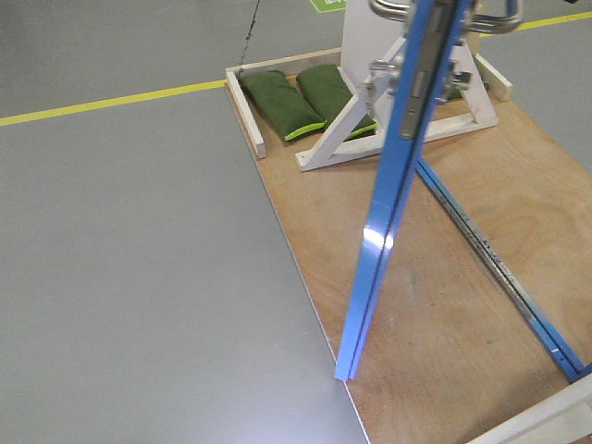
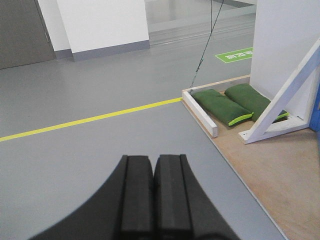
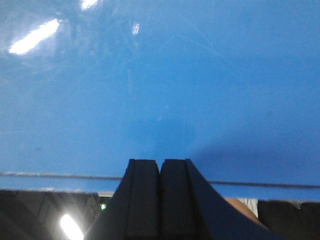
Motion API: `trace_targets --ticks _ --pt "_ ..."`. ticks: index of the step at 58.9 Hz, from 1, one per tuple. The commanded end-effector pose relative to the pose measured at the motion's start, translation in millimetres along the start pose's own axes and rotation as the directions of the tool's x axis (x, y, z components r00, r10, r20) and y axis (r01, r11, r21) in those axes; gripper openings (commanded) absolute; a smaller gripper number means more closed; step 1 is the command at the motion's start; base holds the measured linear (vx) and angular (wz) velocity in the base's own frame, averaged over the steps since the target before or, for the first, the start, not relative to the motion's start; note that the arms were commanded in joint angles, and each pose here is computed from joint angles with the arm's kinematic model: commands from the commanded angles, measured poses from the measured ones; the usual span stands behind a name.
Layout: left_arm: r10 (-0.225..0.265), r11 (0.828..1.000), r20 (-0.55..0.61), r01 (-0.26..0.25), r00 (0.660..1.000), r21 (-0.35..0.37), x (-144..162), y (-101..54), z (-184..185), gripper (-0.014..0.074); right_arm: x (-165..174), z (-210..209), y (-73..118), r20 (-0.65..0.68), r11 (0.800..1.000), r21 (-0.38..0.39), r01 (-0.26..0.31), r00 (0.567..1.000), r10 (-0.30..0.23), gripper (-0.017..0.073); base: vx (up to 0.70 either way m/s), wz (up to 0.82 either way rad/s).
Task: Move to blue door and open it
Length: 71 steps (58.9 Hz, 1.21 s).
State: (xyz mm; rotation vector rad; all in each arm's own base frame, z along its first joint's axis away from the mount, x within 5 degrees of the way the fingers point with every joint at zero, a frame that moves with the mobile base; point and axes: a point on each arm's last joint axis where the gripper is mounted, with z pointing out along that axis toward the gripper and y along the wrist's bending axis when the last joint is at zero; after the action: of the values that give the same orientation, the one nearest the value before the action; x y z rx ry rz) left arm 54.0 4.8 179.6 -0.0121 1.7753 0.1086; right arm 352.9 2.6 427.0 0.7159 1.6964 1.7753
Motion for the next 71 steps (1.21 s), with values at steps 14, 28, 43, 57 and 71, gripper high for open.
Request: trace_targets --ticks 14,28,43,57,71 --pt "-0.010 1.000 0.091 0.010 0.996 -0.003 -7.7 0.2 -0.7 0.0070 10.3 -8.8 29.7 0.002 0.995 -0.094 0.033 0.999 -0.033 0.0002 0.00 0.00" --pt "-0.010 1.000 0.091 0.010 0.996 -0.003 -7.7 0.2 -0.7 0.0070 8.7 -7.7 25.3 0.005 0.997 -0.064 0.047 0.999 -0.047 0.0002 0.00 0.00" --pt "-0.010 1.000 0.091 0.010 0.996 -0.003 -7.7 0.2 -0.7 0.0070 -4.8 -10.2 3.1 0.100 0.949 0.215 0.230 0.962 -0.256 0.0002 0.00 0.00" --pt "-0.010 1.000 0.091 0.010 0.996 -0.003 -7.7 0.2 -0.7 0.0070 -27.5 -19.2 -2.6 0.219 0.814 0.440 0.379 0.834 -0.507 0.0002 0.00 0.00" --pt "-0.010 1.000 0.091 0.010 0.996 -0.003 -7.7 0.2 -0.7 0.0070 -33.2 -25.3 41.1 0.272 0.695 0.489 0.527 0.665 -0.695 0.0002 0.00 0.00"
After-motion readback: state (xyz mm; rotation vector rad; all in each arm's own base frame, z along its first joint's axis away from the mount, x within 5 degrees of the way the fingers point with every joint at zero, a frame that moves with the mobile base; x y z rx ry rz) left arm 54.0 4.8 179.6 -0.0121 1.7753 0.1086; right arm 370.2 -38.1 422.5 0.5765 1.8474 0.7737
